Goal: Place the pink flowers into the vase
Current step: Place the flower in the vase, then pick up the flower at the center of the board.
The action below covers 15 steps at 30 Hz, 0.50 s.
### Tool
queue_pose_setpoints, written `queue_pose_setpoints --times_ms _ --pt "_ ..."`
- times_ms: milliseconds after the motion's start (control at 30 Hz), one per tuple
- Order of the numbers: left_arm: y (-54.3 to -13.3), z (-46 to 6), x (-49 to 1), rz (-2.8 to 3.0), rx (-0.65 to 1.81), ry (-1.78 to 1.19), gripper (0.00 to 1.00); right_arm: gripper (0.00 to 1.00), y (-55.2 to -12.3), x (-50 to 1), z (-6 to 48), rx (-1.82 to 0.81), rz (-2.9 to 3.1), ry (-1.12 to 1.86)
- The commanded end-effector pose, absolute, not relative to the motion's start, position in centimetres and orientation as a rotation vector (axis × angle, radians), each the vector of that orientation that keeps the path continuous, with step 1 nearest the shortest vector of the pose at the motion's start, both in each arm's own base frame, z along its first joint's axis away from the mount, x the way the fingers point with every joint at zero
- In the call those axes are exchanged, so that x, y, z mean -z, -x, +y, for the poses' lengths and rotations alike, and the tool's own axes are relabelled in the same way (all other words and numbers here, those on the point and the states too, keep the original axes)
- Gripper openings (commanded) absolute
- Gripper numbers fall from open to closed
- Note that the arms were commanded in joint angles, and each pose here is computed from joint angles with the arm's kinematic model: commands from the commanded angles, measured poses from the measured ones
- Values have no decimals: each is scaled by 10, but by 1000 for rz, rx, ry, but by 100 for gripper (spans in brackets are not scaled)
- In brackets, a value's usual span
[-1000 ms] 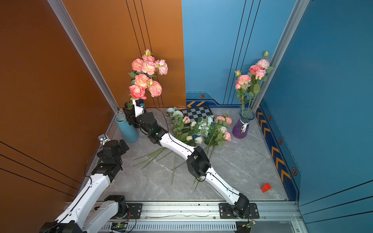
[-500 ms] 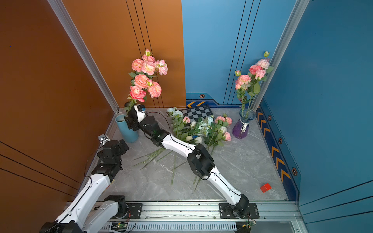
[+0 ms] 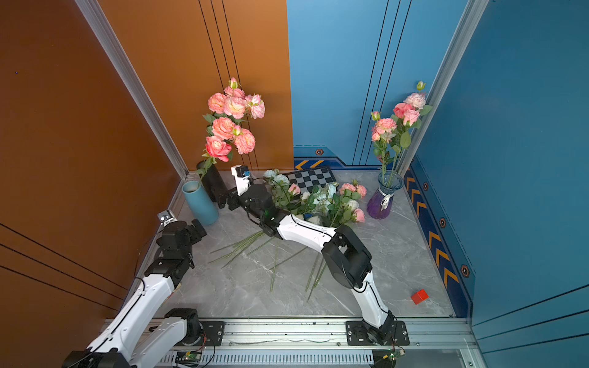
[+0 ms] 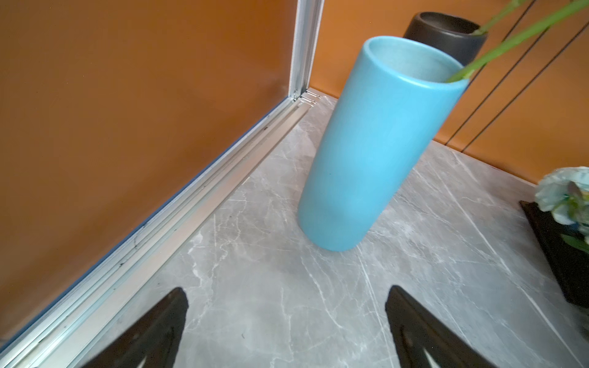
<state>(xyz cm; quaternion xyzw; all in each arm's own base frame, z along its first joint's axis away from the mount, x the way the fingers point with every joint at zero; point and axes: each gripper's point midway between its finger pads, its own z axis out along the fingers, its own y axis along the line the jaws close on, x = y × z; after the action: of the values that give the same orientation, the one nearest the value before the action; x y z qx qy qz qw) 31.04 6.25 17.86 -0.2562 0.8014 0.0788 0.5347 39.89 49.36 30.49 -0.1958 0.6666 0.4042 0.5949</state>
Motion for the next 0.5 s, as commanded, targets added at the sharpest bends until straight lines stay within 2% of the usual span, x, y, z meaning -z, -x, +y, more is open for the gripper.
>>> queue_pose_setpoints --times_ms 0,233,467 --pt "-329 29 -182 1944 -36 502 99 100 -402 -320 448 -836 1573 394" --pt "-356 -44 -182 1991 87 246 99 100 -418 -279 343 -545 1876 283" --pt "-370 -135 -175 2031 275 -49 99 100 -430 -221 234 -359 2190 14"
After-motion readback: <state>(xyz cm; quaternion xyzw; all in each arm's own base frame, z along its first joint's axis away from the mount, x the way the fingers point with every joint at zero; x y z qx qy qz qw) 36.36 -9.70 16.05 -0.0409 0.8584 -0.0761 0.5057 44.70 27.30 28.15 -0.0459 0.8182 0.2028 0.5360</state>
